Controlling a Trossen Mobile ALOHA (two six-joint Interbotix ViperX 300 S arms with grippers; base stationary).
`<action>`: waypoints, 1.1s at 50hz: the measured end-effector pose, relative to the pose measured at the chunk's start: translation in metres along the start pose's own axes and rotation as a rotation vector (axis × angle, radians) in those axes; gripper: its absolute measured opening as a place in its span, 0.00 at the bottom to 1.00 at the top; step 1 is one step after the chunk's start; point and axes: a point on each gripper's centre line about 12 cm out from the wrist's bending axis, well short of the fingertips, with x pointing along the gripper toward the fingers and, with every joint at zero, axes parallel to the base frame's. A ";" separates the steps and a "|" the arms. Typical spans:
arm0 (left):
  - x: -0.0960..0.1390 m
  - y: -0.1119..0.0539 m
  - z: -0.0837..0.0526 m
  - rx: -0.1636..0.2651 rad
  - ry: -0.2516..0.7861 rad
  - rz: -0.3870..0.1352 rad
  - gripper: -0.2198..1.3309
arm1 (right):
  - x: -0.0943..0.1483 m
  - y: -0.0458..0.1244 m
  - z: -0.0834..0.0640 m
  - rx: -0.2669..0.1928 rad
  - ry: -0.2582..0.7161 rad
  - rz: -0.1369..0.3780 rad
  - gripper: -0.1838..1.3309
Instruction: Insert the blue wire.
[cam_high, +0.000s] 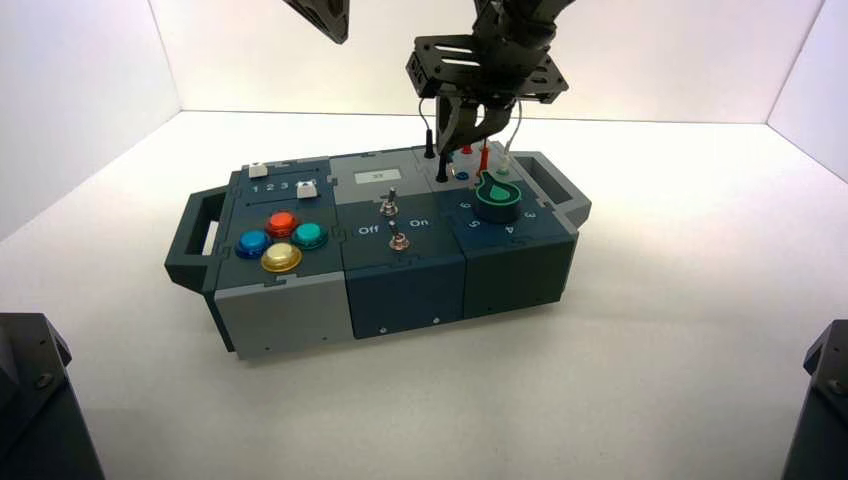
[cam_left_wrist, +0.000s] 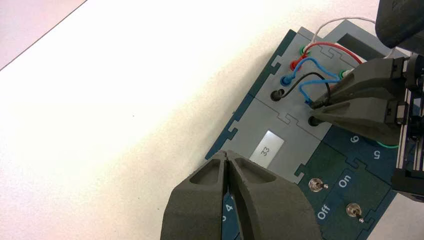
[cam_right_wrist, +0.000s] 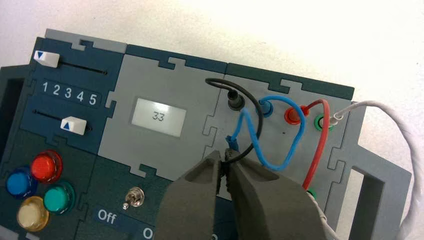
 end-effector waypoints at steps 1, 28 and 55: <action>0.000 0.000 0.000 0.000 0.000 0.000 0.04 | 0.000 0.000 0.000 -0.003 -0.002 0.000 0.06; 0.001 0.000 -0.001 0.001 0.003 -0.001 0.04 | -0.008 -0.005 -0.003 0.003 -0.010 -0.006 0.05; 0.001 0.000 -0.001 0.002 0.003 0.000 0.04 | -0.018 -0.012 -0.002 0.006 -0.013 -0.017 0.27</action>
